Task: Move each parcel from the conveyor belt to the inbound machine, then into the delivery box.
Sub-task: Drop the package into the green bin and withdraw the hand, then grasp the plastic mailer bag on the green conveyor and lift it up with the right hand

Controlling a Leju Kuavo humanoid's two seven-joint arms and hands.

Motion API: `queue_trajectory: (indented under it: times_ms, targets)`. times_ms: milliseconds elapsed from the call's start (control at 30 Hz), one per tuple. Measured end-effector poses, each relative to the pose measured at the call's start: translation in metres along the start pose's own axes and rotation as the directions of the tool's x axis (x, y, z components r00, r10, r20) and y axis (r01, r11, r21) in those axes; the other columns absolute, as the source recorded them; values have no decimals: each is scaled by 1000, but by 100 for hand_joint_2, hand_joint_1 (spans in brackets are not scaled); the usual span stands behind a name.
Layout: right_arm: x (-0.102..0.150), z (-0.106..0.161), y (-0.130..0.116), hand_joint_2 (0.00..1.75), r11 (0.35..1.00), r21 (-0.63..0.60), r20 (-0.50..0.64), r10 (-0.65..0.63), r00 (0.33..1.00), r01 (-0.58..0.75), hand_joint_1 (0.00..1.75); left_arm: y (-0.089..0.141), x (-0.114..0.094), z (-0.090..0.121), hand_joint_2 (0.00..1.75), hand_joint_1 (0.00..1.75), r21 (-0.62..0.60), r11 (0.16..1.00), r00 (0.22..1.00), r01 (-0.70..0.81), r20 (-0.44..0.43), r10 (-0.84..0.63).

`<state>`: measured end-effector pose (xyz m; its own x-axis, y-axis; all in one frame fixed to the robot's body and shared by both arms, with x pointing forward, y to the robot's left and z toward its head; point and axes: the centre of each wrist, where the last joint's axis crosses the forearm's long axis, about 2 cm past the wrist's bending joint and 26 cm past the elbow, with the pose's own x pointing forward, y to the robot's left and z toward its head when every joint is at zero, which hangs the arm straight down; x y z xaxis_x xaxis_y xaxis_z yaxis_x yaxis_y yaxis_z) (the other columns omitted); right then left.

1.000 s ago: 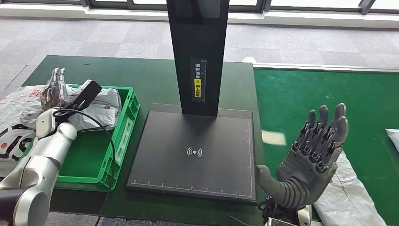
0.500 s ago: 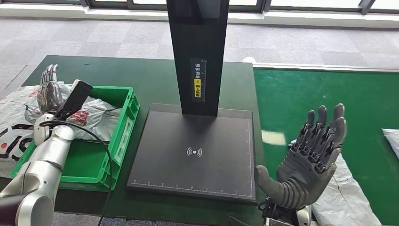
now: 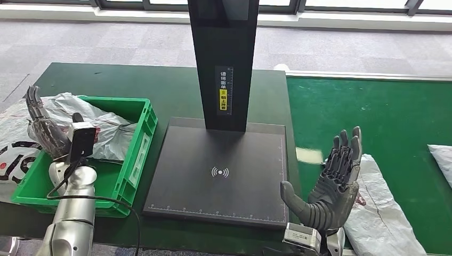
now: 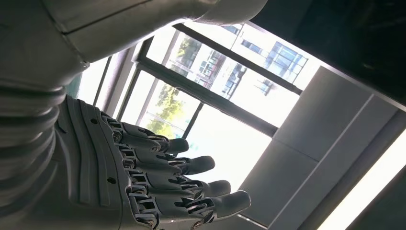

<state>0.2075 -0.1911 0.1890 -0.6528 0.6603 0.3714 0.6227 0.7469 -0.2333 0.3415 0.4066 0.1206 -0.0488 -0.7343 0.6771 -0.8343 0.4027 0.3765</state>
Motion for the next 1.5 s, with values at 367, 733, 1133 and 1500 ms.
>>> queue_trajectory:
  times_ms: [367, 733, 1133, 1500]
  targets:
    - [-10, 27, -7, 175, 951, 244, -184, 239, 953, -191, 0, 20, 43, 68, 0, 0, 207, 925, 933, -318, -108, 344]
    - [-55, 41, -40, 175, 777, 452, -204, 569, 797, -438, 0, 13, 119, 107, 0, 0, 23, 788, 788, -615, -25, 615]
    - [-120, 54, -83, 175, 446, 729, -192, 862, 470, -519, 0, 19, 146, 118, 0, 0, -77, 573, 578, -816, -64, 814]
    - [-156, 79, -125, 175, 303, 881, -184, 927, 326, -364, 0, 12, 144, 130, 0, 0, -76, 640, 644, -765, -89, 759]
